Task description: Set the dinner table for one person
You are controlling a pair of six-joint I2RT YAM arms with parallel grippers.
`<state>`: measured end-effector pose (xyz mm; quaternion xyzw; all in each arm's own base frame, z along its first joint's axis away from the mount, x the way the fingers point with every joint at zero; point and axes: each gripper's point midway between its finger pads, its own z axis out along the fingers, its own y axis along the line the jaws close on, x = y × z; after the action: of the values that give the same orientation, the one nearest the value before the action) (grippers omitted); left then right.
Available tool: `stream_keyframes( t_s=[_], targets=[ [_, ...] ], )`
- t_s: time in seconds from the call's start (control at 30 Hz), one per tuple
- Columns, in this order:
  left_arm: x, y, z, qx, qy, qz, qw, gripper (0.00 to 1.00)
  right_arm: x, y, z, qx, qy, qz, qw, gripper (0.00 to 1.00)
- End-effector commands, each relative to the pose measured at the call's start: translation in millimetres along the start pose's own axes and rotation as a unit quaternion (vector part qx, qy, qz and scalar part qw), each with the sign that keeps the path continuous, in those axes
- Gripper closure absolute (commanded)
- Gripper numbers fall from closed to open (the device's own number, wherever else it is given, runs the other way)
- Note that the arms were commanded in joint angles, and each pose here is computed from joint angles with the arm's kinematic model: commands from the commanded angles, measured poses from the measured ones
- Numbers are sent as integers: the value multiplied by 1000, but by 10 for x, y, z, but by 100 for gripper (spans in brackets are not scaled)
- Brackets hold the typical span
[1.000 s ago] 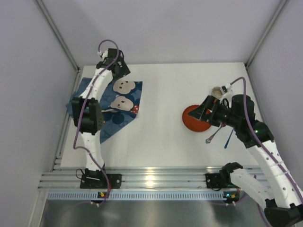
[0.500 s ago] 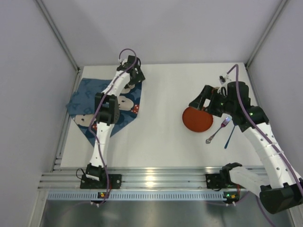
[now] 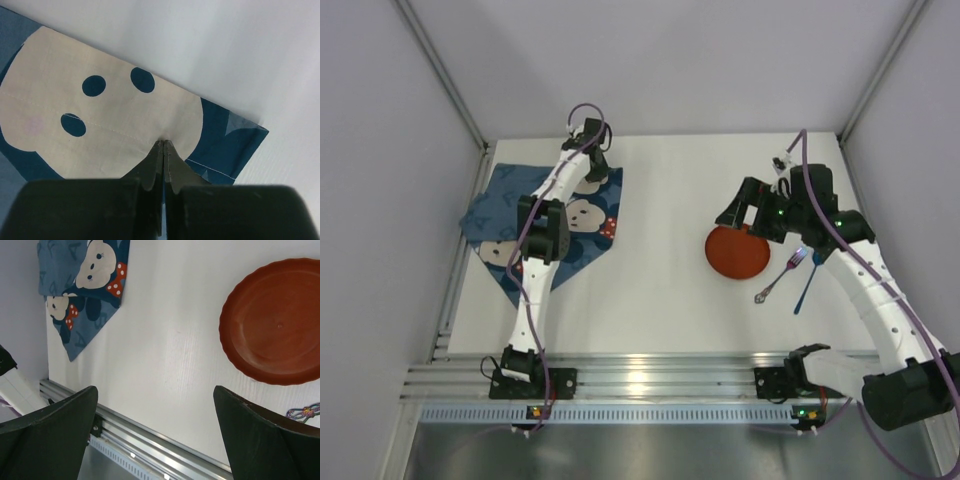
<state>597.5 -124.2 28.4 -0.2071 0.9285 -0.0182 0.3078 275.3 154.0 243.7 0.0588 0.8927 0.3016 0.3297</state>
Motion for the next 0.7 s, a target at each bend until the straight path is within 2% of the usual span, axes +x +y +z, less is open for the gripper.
stream_keyframes(
  t_s=[0.0,0.17,0.23,0.27,0.3,0.4,0.43,0.47,0.57,0.6,0.67],
  targets=[
    [997,185,176,-35,135,72,988,100,-106,142,-153,-27,-18,-16,999,0],
    [1362,49,-11,-26,170,140,975,100,49,128,-211,-38,-9,-4,999,0],
    [1500,-154,-186,-5,168,174,970,100,138,123,-249,-43,-5,1,999,0],
    [1660,-141,-227,-3,181,196,964,100,162,120,-262,-45,-5,7,999,0],
    [1814,-314,-324,20,183,220,958,100,226,113,-298,-49,-4,9,999,0],
    [2324,-789,-684,118,217,270,930,100,329,130,-400,-60,-7,17,998,0],
    [2525,-943,-838,166,238,288,913,100,385,107,-402,-60,-3,23,998,0],
    [2873,-1214,-1113,224,264,312,885,100,412,120,-469,-65,-11,21,998,0],
    [3351,-1559,-1544,283,285,347,848,100,508,107,-570,-70,-18,22,997,0],
    [3407,-1649,-1642,297,286,344,843,100,529,103,-593,-70,-19,21,997,0],
    [3344,-1808,-1844,306,274,320,854,99,548,123,-679,-76,-28,16,997,0]
  ],
)
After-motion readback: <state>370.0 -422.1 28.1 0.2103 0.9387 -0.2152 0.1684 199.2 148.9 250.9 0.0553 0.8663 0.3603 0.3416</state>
